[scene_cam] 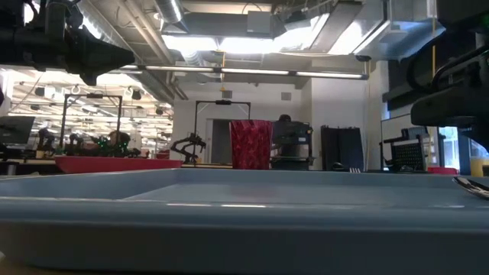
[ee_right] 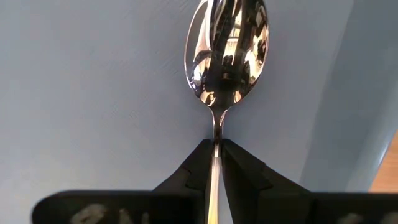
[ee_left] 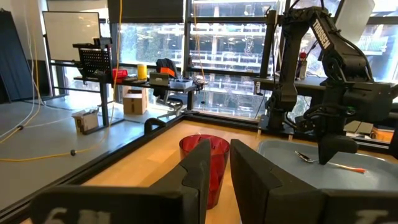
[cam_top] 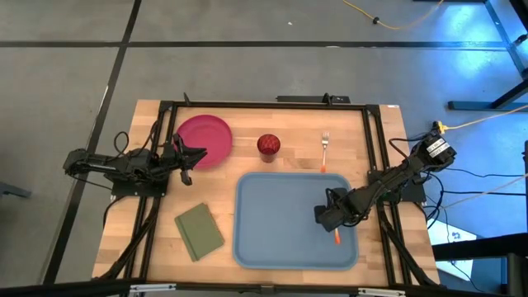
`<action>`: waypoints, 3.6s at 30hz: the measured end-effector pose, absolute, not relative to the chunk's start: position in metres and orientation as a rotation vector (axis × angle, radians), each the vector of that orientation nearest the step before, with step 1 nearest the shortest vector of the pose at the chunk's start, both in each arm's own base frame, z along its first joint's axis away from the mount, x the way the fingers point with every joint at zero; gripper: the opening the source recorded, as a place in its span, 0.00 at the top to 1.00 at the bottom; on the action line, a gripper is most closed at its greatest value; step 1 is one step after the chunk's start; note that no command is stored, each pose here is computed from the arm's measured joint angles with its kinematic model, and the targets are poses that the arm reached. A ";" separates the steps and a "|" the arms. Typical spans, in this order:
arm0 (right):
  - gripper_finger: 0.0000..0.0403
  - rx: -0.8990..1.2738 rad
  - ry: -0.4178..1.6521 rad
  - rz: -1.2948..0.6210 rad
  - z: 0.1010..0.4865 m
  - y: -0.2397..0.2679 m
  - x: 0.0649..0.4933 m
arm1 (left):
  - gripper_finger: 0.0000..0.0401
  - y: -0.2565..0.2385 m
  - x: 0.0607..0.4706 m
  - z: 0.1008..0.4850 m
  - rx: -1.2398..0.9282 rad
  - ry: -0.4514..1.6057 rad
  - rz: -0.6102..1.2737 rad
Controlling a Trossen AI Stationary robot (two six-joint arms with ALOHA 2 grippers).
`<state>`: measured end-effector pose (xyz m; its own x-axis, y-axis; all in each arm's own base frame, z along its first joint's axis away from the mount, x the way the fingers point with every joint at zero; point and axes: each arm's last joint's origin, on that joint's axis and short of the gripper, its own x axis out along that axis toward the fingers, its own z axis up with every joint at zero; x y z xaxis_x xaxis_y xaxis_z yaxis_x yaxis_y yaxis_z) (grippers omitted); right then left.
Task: Pick and place plate/cup/fork/spoon on tray
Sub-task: Put the orange spoon on the blue serving tray, then put the orange fork on the blue serving tray to the left of the orange spoon
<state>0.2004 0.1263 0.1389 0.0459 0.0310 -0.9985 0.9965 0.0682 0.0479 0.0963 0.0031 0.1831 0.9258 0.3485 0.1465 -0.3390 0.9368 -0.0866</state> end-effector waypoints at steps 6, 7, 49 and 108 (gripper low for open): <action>0.85 1.201 1.227 -1.110 0.139 0.126 0.200 | 0.86 0.003 0.096 0.183 -0.060 -0.161 0.353; 0.84 1.201 1.226 -1.110 0.139 0.126 0.200 | 0.86 0.003 0.096 0.183 -0.060 -0.161 0.353; 0.82 1.332 1.177 -0.977 0.166 0.122 0.201 | 0.86 0.003 0.096 0.183 -0.060 -0.161 0.353; 0.82 0.680 0.967 -1.024 0.181 -0.083 0.221 | 0.86 0.003 0.096 0.183 -0.168 -0.181 0.344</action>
